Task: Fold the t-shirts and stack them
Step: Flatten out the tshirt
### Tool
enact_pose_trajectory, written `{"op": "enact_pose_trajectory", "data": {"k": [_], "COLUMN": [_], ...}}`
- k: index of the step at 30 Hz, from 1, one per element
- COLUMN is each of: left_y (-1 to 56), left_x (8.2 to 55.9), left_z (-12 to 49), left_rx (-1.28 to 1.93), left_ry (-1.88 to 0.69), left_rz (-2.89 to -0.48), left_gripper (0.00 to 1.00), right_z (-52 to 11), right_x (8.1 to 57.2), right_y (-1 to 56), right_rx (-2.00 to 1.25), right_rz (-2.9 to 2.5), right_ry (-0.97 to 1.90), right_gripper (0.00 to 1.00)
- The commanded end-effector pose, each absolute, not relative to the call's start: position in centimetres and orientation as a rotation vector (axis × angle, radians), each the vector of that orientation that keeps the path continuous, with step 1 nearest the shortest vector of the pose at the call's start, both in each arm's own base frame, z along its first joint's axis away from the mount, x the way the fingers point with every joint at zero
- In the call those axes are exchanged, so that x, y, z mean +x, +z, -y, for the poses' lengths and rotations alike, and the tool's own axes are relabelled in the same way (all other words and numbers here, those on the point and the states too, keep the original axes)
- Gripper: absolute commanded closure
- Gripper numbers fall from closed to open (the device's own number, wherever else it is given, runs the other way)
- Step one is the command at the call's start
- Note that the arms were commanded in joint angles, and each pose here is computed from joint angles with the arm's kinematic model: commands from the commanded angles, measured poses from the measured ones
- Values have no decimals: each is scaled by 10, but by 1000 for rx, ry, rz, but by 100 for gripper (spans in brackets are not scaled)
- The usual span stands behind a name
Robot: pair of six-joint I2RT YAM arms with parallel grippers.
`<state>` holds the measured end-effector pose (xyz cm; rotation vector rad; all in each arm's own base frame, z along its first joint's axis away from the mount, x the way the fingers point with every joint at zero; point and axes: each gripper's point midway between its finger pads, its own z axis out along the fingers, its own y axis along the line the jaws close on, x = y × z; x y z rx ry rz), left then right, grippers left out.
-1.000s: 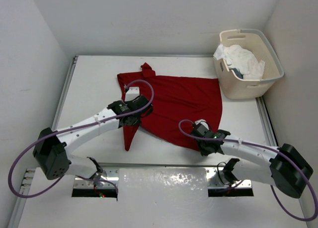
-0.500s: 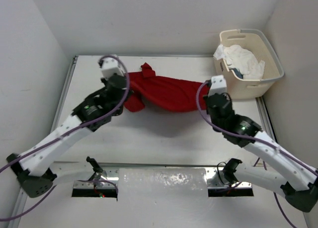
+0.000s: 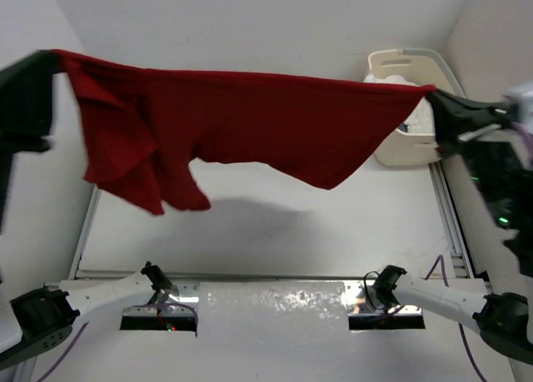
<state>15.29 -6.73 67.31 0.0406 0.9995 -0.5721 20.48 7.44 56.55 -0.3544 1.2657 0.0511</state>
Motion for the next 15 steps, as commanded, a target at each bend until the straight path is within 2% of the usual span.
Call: {"op": "enact_pose_trajectory", "data": {"k": [1, 4, 7, 11, 15], "left_y": [715, 729, 724, 689, 613], "left_x": [94, 88, 113, 187, 267], "left_z": [58, 44, 47, 89, 131], "left_rx": [232, 194, 142, 136, 139], "left_ry": [-623, -596, -527, -386, -187], "left_rz": [-813, -766, -817, -986, -1178], "left_gripper": [100, 100, 100, 100, 100], "right_z": [-73, -58, -54, -52, -55], "right_x": [172, 175, 197, 243, 284], "right_y": [599, 608, 595, 563, 510], "right_rx": [-483, -413, -355, -261, -190], "right_rz": [-1141, -1135, -1177, -1290, -1375], "right_ry": [107, 53, -63, -303, -594], "right_gripper": [100, 100, 100, 100, 100]}}
